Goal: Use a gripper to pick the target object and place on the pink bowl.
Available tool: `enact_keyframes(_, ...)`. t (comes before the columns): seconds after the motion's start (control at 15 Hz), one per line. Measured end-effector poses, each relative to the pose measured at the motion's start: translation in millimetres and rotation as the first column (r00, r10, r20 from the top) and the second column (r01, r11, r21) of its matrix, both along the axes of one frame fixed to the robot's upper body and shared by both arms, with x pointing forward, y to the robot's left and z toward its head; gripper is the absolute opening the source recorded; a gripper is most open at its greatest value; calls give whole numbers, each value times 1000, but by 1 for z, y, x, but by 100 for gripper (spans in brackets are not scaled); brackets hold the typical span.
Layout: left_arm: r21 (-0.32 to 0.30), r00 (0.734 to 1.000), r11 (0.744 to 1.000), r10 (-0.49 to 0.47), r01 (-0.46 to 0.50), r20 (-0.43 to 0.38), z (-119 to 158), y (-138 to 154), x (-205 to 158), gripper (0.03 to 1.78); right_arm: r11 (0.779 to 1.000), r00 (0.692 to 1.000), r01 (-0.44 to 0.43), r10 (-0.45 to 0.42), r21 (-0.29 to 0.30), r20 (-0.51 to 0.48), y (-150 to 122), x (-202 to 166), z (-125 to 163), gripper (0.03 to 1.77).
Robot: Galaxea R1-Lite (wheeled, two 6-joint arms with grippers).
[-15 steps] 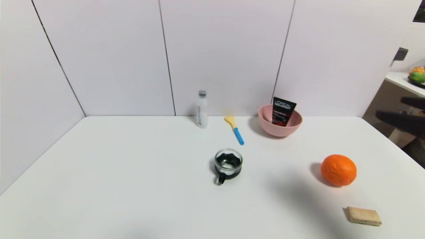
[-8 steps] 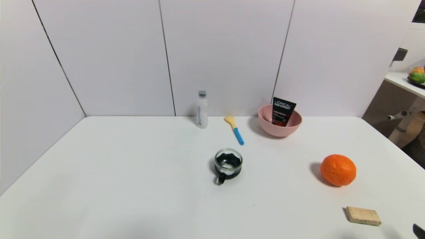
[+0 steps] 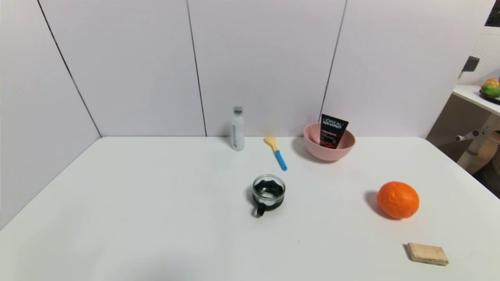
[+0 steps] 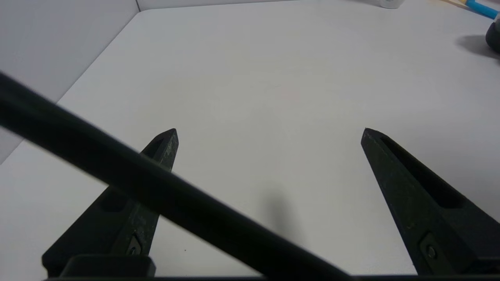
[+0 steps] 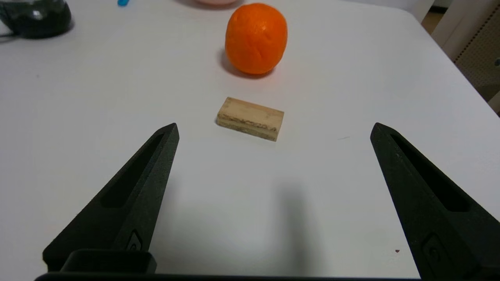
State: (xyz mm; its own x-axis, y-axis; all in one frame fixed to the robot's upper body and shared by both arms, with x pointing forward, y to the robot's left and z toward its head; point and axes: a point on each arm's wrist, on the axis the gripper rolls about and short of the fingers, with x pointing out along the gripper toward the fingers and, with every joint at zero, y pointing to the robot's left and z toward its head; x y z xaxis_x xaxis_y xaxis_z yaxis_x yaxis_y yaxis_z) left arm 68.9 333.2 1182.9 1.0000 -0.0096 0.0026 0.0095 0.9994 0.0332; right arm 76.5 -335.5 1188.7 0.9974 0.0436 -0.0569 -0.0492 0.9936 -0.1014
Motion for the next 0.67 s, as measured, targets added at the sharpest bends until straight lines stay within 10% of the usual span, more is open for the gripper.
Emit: enact_keyframes(0.67, 0, 1000, 1000, 0, 0, 0, 0, 0, 0, 169, 999, 995, 0, -3, 36, 95, 0, -8, -2, 169)
